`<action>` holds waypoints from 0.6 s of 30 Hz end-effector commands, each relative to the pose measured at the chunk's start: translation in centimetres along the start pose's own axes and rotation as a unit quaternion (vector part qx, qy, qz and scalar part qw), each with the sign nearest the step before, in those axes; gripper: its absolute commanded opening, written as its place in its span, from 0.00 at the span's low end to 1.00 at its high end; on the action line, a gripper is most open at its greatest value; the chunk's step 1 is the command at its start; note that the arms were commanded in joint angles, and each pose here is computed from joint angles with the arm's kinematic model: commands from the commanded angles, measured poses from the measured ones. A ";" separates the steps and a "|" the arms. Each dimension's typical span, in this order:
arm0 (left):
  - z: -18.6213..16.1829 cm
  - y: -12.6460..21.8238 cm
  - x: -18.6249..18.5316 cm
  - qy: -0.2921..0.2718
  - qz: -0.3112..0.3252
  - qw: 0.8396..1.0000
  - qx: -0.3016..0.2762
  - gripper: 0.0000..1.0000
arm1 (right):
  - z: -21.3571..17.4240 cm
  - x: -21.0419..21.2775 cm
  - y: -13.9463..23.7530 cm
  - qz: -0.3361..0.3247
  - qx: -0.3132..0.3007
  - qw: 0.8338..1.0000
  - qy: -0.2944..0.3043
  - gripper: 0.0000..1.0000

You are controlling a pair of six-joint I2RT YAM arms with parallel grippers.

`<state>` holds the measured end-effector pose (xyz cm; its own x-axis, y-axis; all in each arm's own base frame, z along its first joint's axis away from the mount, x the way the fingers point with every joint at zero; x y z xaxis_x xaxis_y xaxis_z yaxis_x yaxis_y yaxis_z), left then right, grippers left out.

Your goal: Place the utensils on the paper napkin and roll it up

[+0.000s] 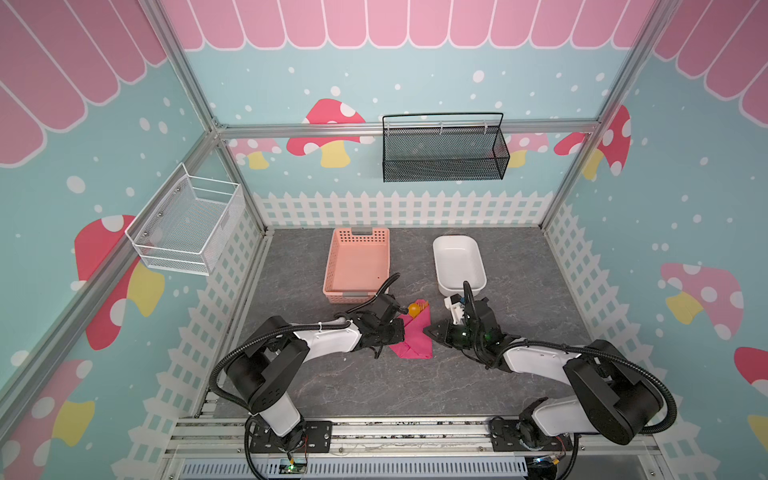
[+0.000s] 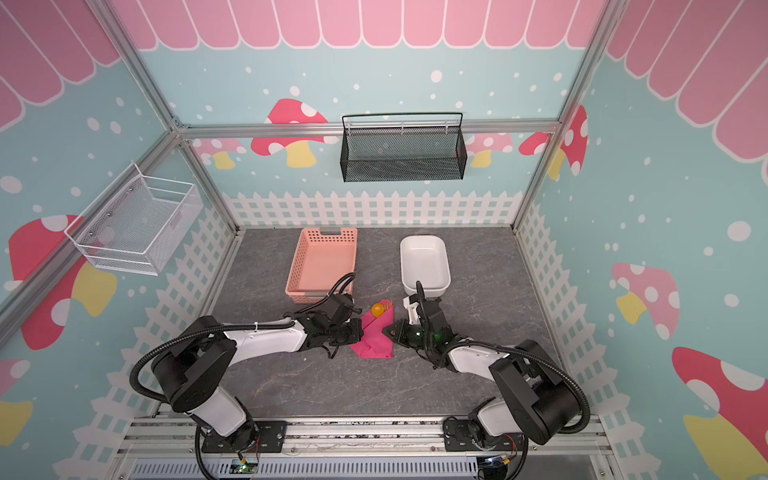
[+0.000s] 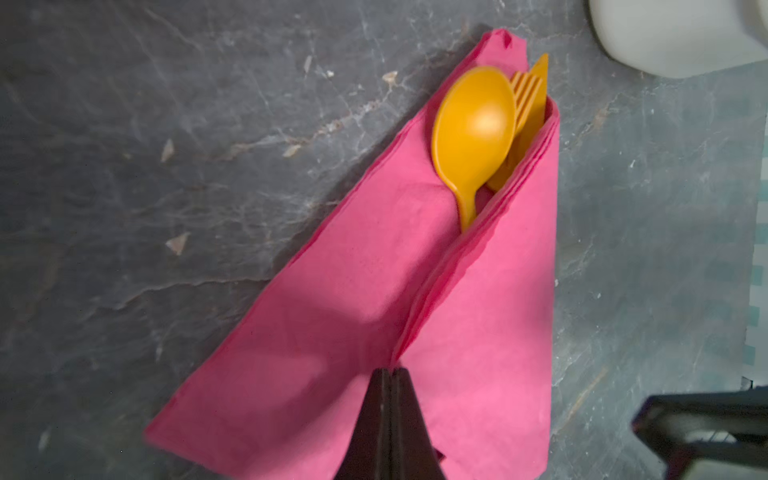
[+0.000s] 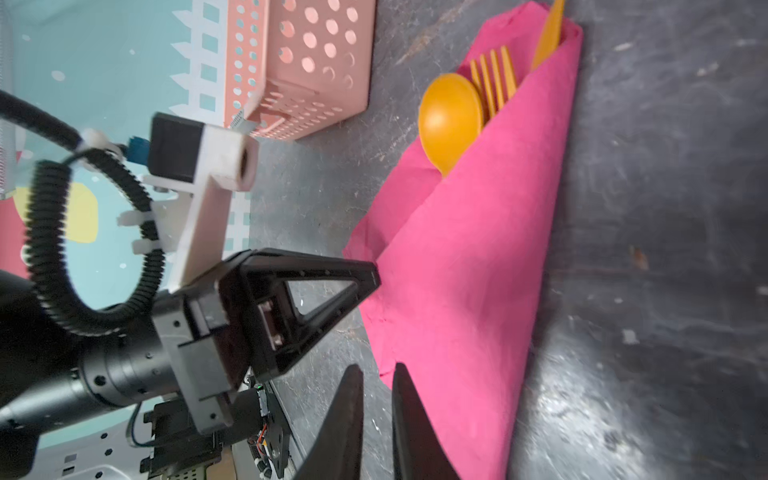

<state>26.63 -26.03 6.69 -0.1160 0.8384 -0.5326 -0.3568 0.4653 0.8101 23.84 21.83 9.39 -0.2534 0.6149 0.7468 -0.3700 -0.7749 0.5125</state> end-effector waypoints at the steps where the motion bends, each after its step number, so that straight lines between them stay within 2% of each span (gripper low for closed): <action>1: 1.0 0.6 -0.3 -0.009 0.006 1.000 -0.018 0.00 | -1.9 -1.3 0.5 -0.018 0.028 0.999 -0.014 0.17; 9: 0.8 0.0 0.3 -0.015 0.019 1.000 -0.009 0.00 | -3.0 -1.6 0.4 -0.007 0.048 0.999 -0.008 0.14; 18: 0.5 -0.5 1.1 -0.013 0.029 0.999 -0.005 0.00 | -3.9 -1.0 -0.8 0.064 0.073 0.995 -0.017 0.10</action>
<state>26.56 -25.52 6.20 -0.1063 0.8596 -0.4997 -0.3489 0.4384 0.8283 21.25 22.04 6.43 -0.2442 0.5618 0.7904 -0.2298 -0.8254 0.5157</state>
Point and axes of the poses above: each gripper's point midway between its finger pads, its own y axis back along the fingers, its own x axis along the line the jaws close on, z = x × y, the point moved 4 cm from there along y, back along the fingers, and after that the axes turned 10 degrees about y, right-handed, at the moved point
